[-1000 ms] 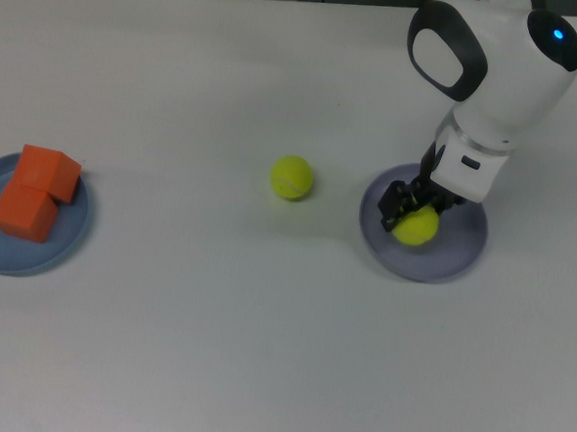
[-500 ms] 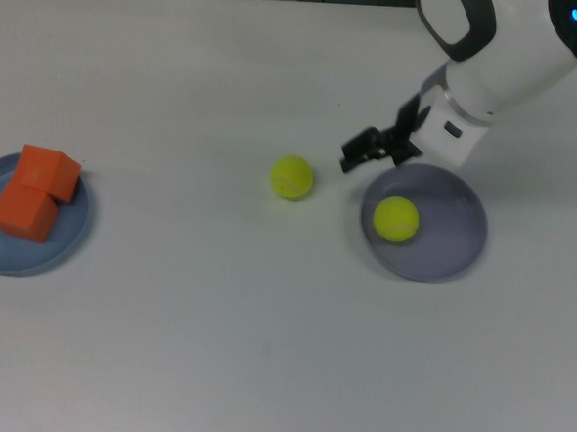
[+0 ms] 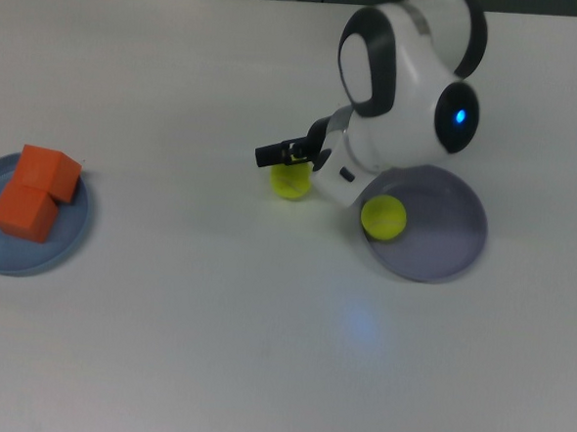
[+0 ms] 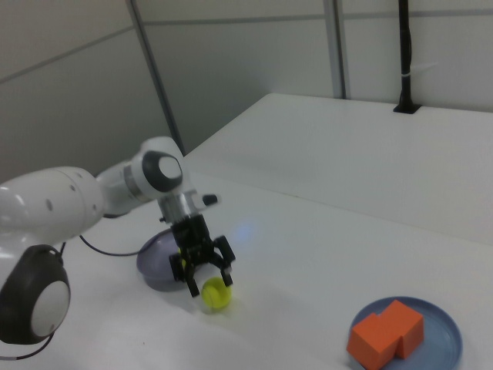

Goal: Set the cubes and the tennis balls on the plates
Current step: 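Grasp the second yellow tennis ball with the gripper, then place the second tennis ball on the lavender plate and lift away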

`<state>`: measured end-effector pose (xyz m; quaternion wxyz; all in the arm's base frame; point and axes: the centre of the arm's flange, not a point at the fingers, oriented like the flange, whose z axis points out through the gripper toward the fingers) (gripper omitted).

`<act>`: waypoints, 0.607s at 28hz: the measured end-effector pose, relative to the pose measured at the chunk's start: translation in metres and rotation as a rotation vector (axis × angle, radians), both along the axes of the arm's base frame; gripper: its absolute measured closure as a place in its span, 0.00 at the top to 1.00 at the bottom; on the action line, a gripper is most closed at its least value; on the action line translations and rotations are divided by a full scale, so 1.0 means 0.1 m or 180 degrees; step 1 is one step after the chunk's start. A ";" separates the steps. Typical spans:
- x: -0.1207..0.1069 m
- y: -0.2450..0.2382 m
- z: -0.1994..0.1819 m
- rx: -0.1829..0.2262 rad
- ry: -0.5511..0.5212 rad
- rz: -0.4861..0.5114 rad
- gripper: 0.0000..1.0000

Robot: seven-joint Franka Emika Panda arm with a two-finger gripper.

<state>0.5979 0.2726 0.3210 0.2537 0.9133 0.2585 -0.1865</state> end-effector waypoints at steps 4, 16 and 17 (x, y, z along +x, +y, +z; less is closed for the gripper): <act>0.00 -0.02 -0.23 -0.0022 0.0087 0.0005 1.00; 0.11 0.06 -0.36 0.0226 -0.0153 0.0141 0.80; 0.12 0.05 -0.35 0.0237 -0.0171 0.0138 0.76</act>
